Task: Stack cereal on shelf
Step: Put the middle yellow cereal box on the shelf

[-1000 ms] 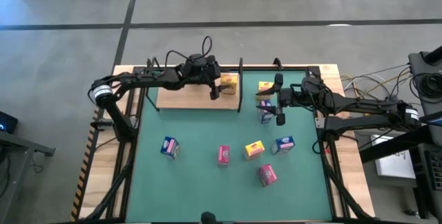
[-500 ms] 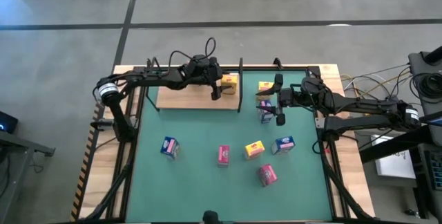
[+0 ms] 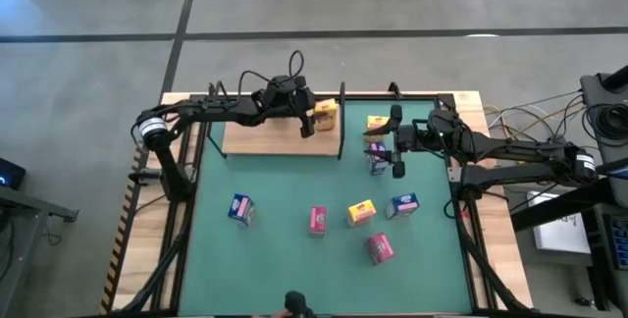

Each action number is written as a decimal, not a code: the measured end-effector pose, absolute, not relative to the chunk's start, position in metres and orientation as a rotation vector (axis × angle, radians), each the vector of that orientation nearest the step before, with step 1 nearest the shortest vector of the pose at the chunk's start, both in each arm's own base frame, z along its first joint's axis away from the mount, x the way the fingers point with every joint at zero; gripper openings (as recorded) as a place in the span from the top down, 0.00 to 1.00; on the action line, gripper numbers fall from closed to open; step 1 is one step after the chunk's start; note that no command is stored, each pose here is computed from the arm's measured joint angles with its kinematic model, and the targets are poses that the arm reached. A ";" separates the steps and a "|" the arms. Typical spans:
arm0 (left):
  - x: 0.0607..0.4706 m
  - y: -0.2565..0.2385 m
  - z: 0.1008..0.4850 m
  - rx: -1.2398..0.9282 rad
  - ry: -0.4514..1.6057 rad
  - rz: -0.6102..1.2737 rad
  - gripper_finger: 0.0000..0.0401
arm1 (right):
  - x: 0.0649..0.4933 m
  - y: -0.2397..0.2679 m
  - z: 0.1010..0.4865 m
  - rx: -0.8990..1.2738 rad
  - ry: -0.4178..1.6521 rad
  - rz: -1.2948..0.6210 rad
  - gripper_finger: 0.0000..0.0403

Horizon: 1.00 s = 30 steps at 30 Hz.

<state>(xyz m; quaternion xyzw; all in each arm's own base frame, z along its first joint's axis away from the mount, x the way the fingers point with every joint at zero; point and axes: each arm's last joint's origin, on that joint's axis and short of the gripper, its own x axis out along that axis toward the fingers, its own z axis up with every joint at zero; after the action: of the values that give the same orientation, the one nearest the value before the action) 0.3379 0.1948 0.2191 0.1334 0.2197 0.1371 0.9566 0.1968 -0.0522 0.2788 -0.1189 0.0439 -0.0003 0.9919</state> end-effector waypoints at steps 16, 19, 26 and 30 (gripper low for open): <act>0.338 0.207 0.219 0.378 0.367 0.226 0.52 | 0.197 -0.052 0.279 -0.237 0.086 -0.001 0.48; 0.336 0.212 0.216 0.399 0.369 0.237 0.52 | 0.197 -0.052 0.279 -0.238 0.085 -0.001 0.48; 0.331 0.230 0.214 0.403 0.379 0.230 0.52 | 0.197 -0.052 0.279 -0.237 0.084 -0.001 0.48; 0.330 0.235 0.219 0.386 0.363 0.201 0.52 | 0.197 -0.052 0.279 -0.237 0.083 -0.001 0.48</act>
<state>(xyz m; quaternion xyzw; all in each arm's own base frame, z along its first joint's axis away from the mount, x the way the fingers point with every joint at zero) 0.3301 0.2351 0.2190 0.1903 0.1791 0.0994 0.9601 0.1968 -0.0522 0.2793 -0.1183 0.0416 -0.0007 0.9921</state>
